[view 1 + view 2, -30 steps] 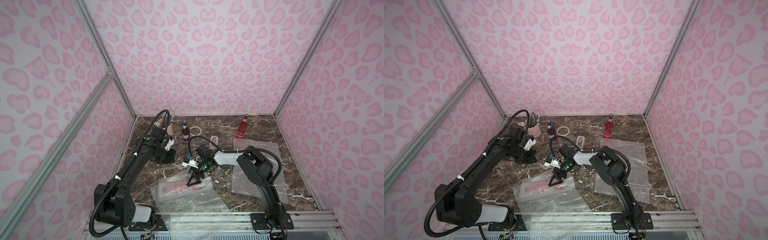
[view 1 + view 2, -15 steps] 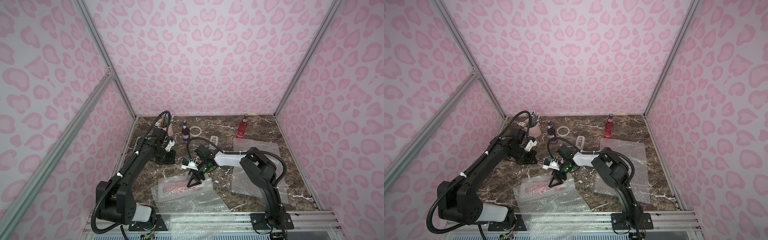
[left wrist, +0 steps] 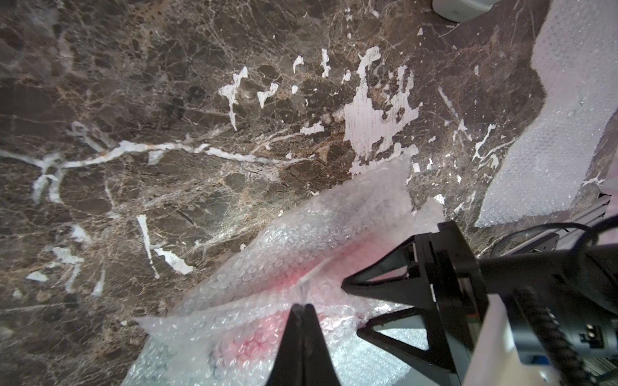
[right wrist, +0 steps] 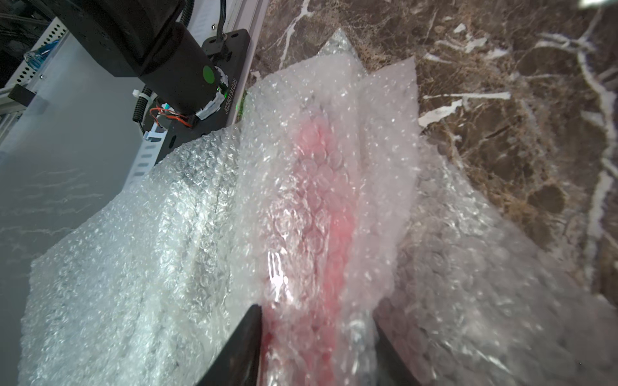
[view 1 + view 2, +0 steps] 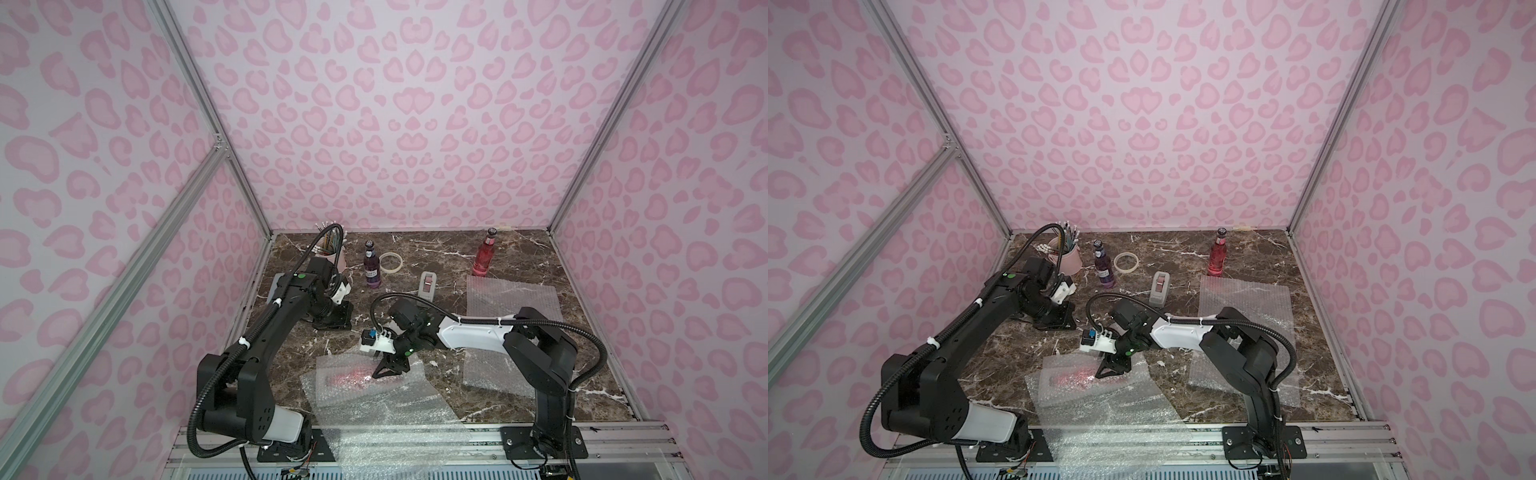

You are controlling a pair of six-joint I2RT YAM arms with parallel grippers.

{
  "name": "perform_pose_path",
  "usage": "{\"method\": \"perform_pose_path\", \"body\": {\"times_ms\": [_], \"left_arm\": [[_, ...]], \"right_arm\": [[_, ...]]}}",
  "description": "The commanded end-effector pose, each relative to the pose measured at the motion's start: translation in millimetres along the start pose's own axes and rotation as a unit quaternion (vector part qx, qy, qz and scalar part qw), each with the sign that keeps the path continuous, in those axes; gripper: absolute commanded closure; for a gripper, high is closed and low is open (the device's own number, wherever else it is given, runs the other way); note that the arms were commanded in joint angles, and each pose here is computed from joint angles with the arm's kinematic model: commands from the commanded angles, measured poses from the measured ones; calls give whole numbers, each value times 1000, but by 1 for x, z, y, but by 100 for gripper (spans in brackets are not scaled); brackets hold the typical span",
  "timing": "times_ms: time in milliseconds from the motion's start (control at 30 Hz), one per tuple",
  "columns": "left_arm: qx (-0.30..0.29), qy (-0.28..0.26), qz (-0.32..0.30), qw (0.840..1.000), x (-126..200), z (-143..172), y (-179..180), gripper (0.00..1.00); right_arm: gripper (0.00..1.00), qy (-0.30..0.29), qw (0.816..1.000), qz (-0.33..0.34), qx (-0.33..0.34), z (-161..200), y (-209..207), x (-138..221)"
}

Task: Wrap wine bottles in bubble wrap
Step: Adjust the bubble wrap on the bubble wrap.

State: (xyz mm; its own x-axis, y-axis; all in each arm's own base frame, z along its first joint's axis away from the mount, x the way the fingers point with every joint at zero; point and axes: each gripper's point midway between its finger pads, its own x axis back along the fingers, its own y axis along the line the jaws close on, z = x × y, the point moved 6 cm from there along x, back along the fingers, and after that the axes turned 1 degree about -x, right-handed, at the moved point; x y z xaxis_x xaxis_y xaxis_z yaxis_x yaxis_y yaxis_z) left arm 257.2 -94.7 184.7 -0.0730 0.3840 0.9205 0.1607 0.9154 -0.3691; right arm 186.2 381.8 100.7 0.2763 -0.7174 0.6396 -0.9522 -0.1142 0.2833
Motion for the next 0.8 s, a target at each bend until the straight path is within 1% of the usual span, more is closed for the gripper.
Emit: {"method": "perform_pose_path", "body": {"times_ms": [0, 167, 367, 533, 767], "left_arm": [[0, 11, 9, 1000, -2, 3, -1, 96], [3, 23, 16, 1000, -4, 5, -2, 96], [16, 44, 34, 998, -8, 9, -4, 96], [35, 71, 49, 996, -13, 20, -6, 96], [69, 97, 71, 990, -13, 42, -12, 97]], "right_arm": [[59, 30, 996, 73, 35, 9, -8, -4], [64, 25, 992, 107, 68, 11, 1, -2], [69, 32, 982, 152, 107, 17, 12, -4], [70, 40, 971, 190, 137, 23, 20, -4], [72, 62, 960, 217, 166, 37, 32, -10]]}}
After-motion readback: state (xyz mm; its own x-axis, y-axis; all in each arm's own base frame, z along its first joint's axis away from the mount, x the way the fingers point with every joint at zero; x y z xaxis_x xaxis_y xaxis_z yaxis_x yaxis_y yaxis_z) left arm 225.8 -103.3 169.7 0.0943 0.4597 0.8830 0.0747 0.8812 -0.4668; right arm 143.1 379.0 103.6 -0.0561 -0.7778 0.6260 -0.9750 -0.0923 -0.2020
